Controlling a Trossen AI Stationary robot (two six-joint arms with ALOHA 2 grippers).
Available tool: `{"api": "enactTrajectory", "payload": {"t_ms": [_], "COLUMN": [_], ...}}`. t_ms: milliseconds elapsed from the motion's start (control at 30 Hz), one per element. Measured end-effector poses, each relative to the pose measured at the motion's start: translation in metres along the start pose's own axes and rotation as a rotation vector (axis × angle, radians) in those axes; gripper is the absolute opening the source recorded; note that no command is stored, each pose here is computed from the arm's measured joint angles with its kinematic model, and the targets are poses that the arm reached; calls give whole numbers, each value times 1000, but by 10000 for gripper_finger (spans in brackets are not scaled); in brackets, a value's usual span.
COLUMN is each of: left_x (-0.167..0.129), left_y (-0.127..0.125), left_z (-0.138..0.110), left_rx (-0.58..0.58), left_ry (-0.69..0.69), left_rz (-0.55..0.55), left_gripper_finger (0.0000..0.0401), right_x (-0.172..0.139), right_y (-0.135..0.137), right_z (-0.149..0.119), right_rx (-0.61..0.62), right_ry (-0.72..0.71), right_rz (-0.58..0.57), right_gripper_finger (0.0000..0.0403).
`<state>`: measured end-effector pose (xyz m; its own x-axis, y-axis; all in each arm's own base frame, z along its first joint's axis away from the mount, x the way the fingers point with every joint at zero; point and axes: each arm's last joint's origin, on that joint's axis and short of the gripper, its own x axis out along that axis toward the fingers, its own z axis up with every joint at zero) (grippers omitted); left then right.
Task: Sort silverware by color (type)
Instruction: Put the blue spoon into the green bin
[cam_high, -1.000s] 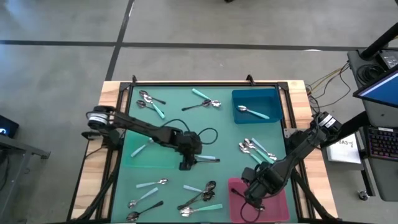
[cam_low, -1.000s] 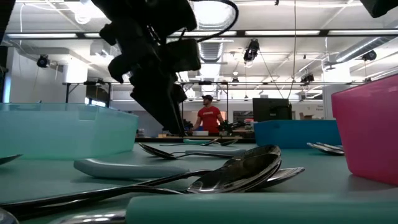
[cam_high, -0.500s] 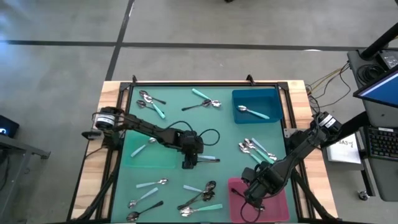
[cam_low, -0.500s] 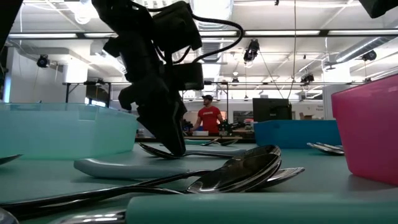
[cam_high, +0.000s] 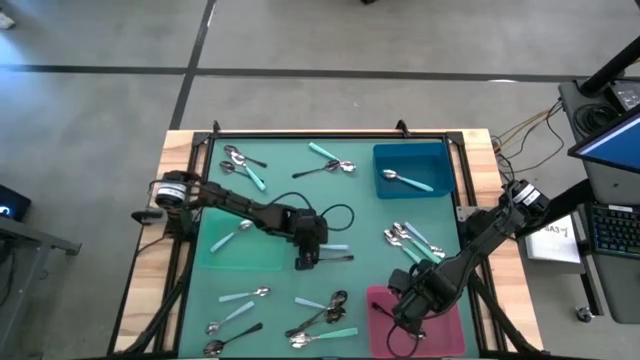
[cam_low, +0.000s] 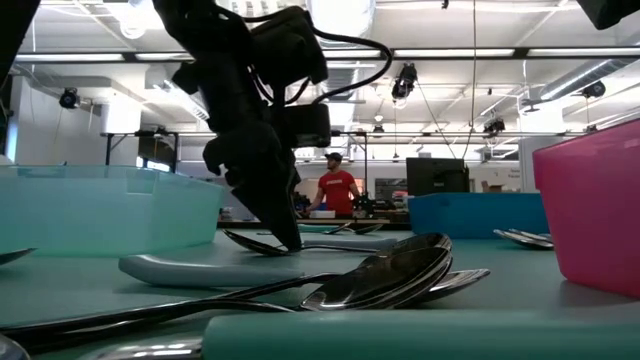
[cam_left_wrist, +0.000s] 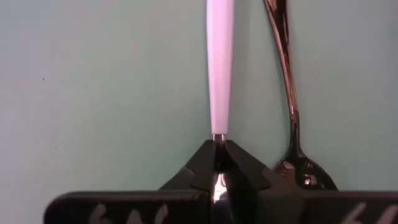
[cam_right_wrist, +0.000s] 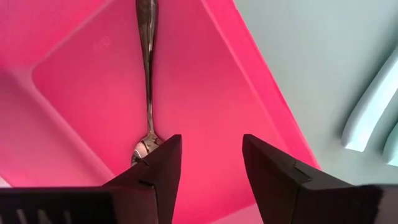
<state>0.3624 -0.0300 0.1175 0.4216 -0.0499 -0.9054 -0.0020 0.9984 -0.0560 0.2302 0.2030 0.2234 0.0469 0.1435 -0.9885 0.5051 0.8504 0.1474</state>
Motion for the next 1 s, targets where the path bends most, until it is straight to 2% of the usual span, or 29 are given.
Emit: {"api": "enactTrajectory", "payload": {"t_ms": [167, 333, 533, 667, 800, 1000], "left_x": [-17, -64, -124, -162, -191, -189], "left_y": [6, 9, 6, 3, 2, 2], "left_z": [13, 33, 20, -14, -59, -129], "left_rx": [33, 37, 13, -58, -197, -399], "left_ry": [-27, -99, -70, -15, -17, -31], "left_rz": [25, 37, 33, 87, 104, 75], "left_gripper_finger": [3, 2, 1, 1, 1, 0], "right_x": [0, 0, 0, 0, -1, -4], "right_y": [0, -1, -2, -2, -5, -11], "right_z": [0, 1, 4, 6, 15, 41], "right_rx": [2, 1, 2, 3, 25, 35], "right_ry": [-1, -46, -134, -217, -291, -334], "right_rz": [0, -15, -47, -69, -90, -82], "right_gripper_finger": [161, 157, 155, 157, 155, 147]}}
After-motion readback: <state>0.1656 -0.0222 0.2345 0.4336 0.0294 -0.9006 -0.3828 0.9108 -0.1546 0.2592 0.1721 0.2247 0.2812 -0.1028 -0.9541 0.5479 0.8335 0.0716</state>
